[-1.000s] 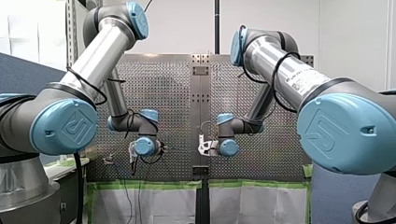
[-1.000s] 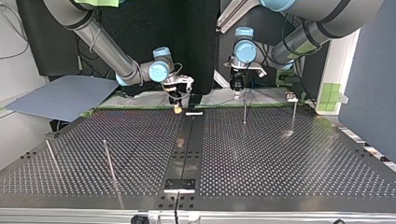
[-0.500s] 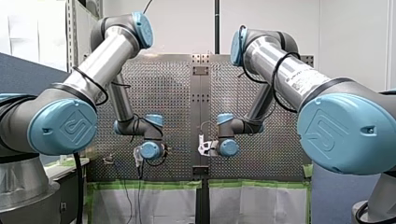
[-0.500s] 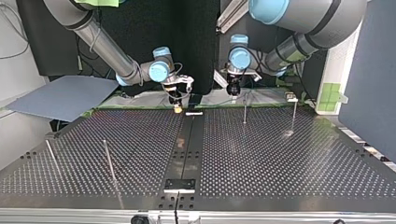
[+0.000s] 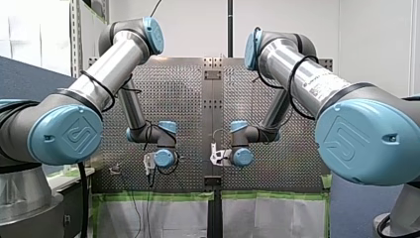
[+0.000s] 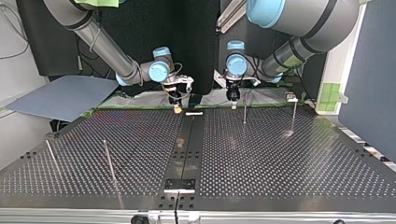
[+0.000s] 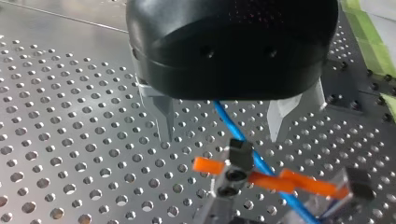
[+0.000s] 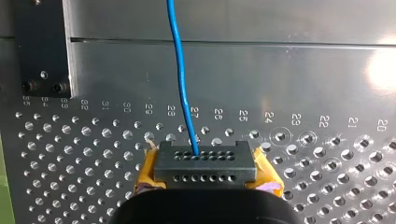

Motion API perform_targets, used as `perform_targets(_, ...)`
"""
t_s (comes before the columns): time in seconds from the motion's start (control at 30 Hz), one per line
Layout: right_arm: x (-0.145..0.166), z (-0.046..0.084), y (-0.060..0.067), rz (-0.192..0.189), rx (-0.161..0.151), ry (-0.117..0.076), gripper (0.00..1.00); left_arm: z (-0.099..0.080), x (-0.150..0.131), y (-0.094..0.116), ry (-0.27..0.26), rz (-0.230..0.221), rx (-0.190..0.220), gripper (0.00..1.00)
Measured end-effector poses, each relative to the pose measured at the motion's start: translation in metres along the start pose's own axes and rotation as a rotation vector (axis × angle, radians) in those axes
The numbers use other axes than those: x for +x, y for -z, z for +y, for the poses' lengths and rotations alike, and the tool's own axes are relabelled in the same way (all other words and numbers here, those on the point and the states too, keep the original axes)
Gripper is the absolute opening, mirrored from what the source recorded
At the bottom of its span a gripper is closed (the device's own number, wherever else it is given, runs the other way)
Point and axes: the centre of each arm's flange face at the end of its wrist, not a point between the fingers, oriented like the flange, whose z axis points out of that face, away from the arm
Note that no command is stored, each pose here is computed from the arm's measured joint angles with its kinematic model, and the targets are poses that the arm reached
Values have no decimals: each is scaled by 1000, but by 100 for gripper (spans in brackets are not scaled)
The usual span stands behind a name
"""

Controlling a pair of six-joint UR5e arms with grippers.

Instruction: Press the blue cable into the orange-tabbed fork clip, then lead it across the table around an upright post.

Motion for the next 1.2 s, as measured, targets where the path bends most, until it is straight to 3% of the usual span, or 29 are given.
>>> perform_targets(0.27,0,2,-1,2,-3,-1,0,2,1,2,-74,14,-22,100)
perform_targets(0.43,0,3,-1,3,-3,-1,0,3,1,1,-92,12,-25,100)
perform_targets(0.5,0,3,-1,3,-3,-1,0,3,0,1,-94,11,-29,84)
perform_targets(0.53,1,3,-1,3,-3,-1,0,3,0,1,-95,10,-32,84)
perform_targets(0.6,0,3,-1,3,-3,-1,0,4,0,1,-95,9,-44,65)
perform_targets(0.63,0,3,-1,2,-3,-1,0,4,-1,1,-96,9,-47,65)
perform_targets(0.67,0,4,-1,2,-4,-1,0,5,-1,1,-97,10,-51,46)
perform_targets(0.7,0,4,-1,2,-4,-1,0,4,-1,1,-97,11,-52,35)
perform_targets(0.73,0,4,-1,1,-4,-1,0,4,-1,1,-98,11,-53,35)
perform_targets(0.8,0,4,-1,1,-4,-1,0,4,-1,1,-100,13,-56,4)
perform_targets(1.2,0,4,-1,0,-5,-1,0,7,0,2,-104,20,-81,0)
